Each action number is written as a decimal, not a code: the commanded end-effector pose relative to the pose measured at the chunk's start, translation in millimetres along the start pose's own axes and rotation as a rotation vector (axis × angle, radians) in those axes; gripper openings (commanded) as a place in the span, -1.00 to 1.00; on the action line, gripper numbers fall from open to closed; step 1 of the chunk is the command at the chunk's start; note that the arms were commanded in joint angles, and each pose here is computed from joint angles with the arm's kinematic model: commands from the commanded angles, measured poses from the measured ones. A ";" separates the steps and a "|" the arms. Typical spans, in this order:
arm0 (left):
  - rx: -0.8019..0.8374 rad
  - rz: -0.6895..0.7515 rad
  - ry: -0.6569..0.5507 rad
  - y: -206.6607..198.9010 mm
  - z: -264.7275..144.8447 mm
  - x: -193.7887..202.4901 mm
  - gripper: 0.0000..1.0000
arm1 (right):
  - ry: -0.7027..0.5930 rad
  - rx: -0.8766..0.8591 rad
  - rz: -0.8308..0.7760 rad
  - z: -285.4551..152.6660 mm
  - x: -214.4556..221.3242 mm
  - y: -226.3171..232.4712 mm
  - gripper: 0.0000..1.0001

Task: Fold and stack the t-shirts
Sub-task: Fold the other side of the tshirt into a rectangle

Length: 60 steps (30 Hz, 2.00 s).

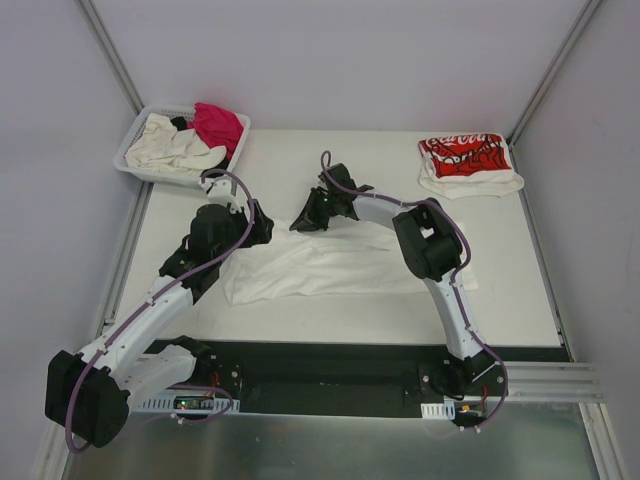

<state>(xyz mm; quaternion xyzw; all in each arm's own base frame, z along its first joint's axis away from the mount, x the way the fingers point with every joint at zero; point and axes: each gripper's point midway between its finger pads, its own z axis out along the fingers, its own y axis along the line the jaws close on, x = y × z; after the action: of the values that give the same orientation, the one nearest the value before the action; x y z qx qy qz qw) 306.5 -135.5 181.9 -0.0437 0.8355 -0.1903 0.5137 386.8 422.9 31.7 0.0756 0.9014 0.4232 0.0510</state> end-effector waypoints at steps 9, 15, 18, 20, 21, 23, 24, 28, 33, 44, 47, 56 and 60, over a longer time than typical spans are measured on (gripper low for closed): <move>0.021 -0.029 -0.021 -2.4 1.7 -1.9 0.50 | -0.019 -0.048 -0.077 -38.5 5.8 41.0 -0.98; 0.029 -0.038 -0.017 -3.6 1.6 0.1 0.50 | -0.007 -0.039 -0.075 -41.0 13.2 36.7 -0.98; 0.028 -0.035 -0.019 -3.1 1.0 0.2 0.50 | -0.001 -0.036 -0.082 -43.0 18.3 36.0 -0.98; 0.024 -0.033 -0.021 -2.1 0.9 0.2 0.50 | 0.008 -0.027 -0.081 -42.9 23.6 31.0 -0.97; 0.024 -0.031 -0.023 -1.9 0.6 -0.3 0.50 | 0.005 -0.028 -0.085 -45.8 24.6 32.1 -0.97; 0.024 -0.028 -0.027 -1.8 0.1 -1.2 0.50 | 0.014 -0.017 -0.081 -46.3 30.0 25.6 -0.97; 0.024 -0.028 -0.030 -2.0 -0.3 -2.3 0.50 | 0.012 -0.017 -0.084 -48.7 31.1 26.1 -0.97; 0.019 -0.029 -0.029 -1.2 0.2 -1.5 0.50 | 0.022 -0.007 -0.085 -51.4 37.8 20.2 -0.96; 0.013 -0.030 -0.025 0.2 1.6 -0.8 0.50 | 0.032 -0.004 -0.090 -56.3 45.1 17.2 -0.95; 0.005 -0.032 -0.010 1.5 5.0 3.0 0.50 | 0.053 0.013 -0.089 -63.8 62.6 4.6 -0.94; 0.005 -0.032 -0.009 1.5 5.5 3.1 0.50 | 0.055 0.012 -0.094 -65.5 66.5 4.5 -0.94; 0.006 -0.037 0.006 0.6 8.8 5.6 0.50 | 0.090 0.026 -0.114 -66.6 90.1 0.0 -0.92; 0.006 -0.040 0.012 0.6 10.2 7.4 0.50 | 0.114 0.033 -0.127 -67.4 102.9 -2.6 -0.92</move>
<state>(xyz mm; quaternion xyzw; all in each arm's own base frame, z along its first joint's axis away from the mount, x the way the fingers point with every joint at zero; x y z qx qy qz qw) 305.8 -136.5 160.7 -0.0505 0.8484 -0.1865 0.4929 286.5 382.9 40.4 0.0271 0.9223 0.3855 0.0113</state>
